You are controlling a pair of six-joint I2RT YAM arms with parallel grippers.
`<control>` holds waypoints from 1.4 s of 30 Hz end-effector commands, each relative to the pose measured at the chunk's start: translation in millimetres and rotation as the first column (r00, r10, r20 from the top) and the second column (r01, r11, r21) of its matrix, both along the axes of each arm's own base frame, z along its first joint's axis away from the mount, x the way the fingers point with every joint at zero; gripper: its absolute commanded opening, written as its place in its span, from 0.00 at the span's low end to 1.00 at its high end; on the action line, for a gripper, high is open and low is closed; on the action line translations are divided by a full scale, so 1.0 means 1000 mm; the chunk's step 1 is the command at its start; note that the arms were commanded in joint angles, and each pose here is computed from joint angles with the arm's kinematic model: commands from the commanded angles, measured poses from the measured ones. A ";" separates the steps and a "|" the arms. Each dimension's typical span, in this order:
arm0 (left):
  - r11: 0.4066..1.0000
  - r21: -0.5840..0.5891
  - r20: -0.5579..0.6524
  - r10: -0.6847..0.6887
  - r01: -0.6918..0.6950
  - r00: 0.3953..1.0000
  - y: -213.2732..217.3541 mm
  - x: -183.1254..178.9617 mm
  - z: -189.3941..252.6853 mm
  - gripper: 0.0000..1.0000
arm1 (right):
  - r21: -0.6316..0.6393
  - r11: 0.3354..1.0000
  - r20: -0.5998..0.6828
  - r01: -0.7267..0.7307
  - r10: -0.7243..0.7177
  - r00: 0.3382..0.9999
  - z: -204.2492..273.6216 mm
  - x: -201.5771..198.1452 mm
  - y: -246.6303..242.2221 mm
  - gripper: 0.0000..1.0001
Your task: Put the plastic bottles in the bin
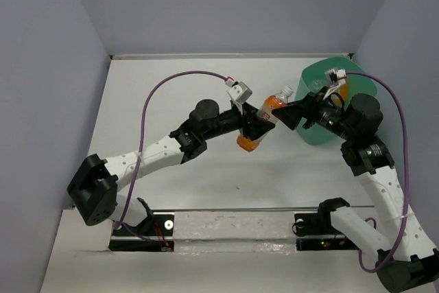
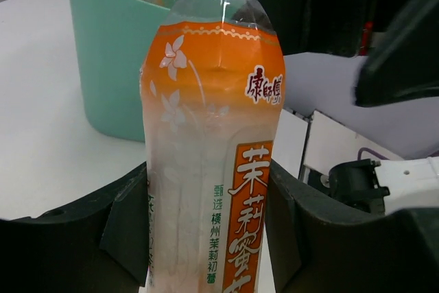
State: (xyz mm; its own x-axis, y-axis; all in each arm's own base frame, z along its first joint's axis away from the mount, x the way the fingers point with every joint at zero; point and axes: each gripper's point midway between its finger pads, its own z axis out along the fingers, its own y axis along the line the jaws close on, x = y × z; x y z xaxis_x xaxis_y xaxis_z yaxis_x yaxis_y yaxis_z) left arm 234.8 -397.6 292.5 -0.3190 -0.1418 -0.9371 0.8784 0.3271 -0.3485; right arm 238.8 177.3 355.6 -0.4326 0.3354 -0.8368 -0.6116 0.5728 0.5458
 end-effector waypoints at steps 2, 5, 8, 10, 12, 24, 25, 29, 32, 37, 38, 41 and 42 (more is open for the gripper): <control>0.980 -0.183 0.110 -0.060 0.079 0.992 -0.002 -0.024 0.068 0.55 | 0.009 0.997 0.093 0.081 -0.081 0.992 0.018 0.010 -0.004 1.00; 0.975 -0.190 0.115 -0.091 0.112 0.989 -0.004 -0.033 0.071 0.55 | 0.006 0.999 0.082 0.050 -0.051 0.995 0.018 0.009 0.004 1.00; 0.972 -0.194 0.117 -0.111 0.133 0.987 -0.007 -0.039 0.072 0.56 | 0.014 0.999 0.084 0.029 -0.030 0.996 0.019 0.009 0.012 0.99; 0.970 -0.199 0.120 -0.116 0.138 0.986 -0.007 -0.041 0.074 0.57 | 0.017 1.000 0.078 0.026 -0.027 0.997 0.018 0.010 0.015 0.92; 0.969 -0.205 0.120 -0.118 0.140 0.986 -0.007 -0.043 0.076 0.61 | 0.017 1.000 0.082 0.009 -0.010 0.997 0.021 0.009 0.021 0.85; 0.981 -0.193 0.104 0.046 -0.026 0.993 0.035 -0.040 0.097 0.99 | 0.010 0.949 0.242 0.314 -0.307 0.920 0.092 0.019 -0.031 0.22; 0.977 -0.207 0.112 0.076 -0.052 0.991 0.047 -0.043 0.107 0.99 | -0.011 0.933 0.277 0.360 -0.343 0.897 0.100 0.022 -0.040 0.22; 0.956 -0.156 0.079 0.261 -0.247 0.962 0.091 -0.032 0.110 0.99 | -0.050 0.747 0.364 0.663 -0.604 0.709 0.136 0.034 -0.104 0.22; 0.879 -0.049 0.045 0.477 -0.475 0.878 0.140 -0.015 0.098 0.99 | -0.115 0.524 0.445 0.844 -0.733 0.515 0.160 0.031 -0.159 0.21; 0.795 0.020 0.059 0.605 -0.607 0.794 0.193 -0.018 0.093 0.99 | -0.220 0.235 0.512 0.947 -0.799 0.317 0.166 0.032 -0.206 0.21; 0.769 0.048 0.068 0.634 -0.637 0.770 0.202 -0.017 0.085 0.99 | -0.252 0.179 0.517 0.951 -0.806 0.289 0.162 0.038 -0.212 0.22; 0.714 0.058 0.085 0.693 -0.698 0.716 0.223 -0.015 0.071 0.99 | -0.322 0.086 0.547 0.943 -0.796 0.260 0.155 0.050 -0.222 0.21; 0.705 0.054 0.086 0.702 -0.707 0.707 0.227 -0.015 0.068 0.99 | -0.338 0.077 0.553 0.938 -0.790 0.264 0.152 0.054 -0.223 0.21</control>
